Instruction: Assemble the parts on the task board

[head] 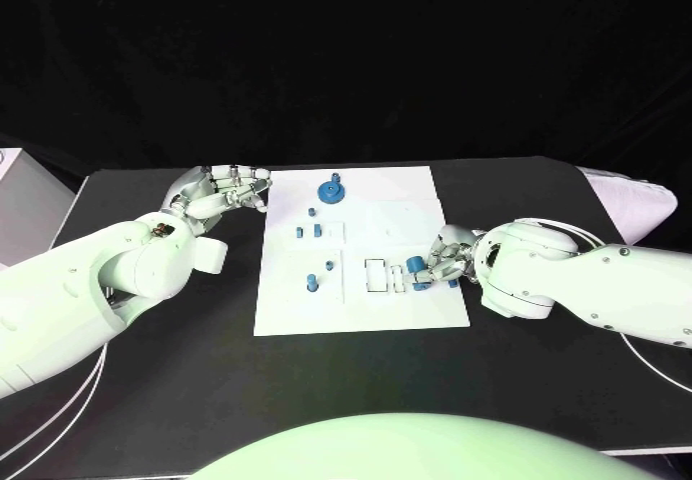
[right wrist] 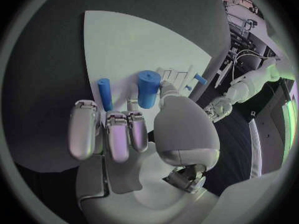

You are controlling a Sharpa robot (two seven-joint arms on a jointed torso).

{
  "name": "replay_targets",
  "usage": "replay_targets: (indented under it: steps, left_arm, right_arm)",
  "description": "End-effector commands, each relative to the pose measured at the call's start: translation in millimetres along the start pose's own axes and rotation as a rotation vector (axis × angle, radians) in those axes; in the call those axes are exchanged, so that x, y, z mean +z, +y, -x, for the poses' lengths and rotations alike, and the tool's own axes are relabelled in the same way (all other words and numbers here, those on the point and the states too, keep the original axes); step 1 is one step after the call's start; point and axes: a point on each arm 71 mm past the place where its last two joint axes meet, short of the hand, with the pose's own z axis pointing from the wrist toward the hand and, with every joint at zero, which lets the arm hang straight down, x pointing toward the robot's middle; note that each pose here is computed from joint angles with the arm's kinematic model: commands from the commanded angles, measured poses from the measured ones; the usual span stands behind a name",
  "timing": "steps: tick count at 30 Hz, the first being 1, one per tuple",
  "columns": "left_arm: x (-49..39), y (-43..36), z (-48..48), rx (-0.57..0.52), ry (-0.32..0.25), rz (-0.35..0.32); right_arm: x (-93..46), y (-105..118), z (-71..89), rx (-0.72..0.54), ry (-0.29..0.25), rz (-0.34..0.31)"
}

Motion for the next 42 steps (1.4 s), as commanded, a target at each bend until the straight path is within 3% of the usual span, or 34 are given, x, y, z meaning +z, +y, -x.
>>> replay_targets:
  steps: [1, 14, 28, 42]
  left_arm:
    - [-0.2, -0.4, -2.1, -0.010, 0.018, -0.005]
    - [-0.2, 0.0, -1.7, -0.010, 0.019, 0.000]
    - [0.0, 0.3, -1.5, -0.010, 0.019, 0.002]
    - [0.1, 0.2, -2.1, -0.011, 0.020, 0.002]
  right_arm:
    - [1.6, -2, -1.2, -0.035, -0.003, -0.012]
    - [-0.3, -1, -1.2, 0.010, -0.017, -0.005]
    - [-15.2, 1, 10.8, 0.198, 0.019, 0.001]
    - [-20.7, 20, 8.8, 0.233, 0.058, 0.041]
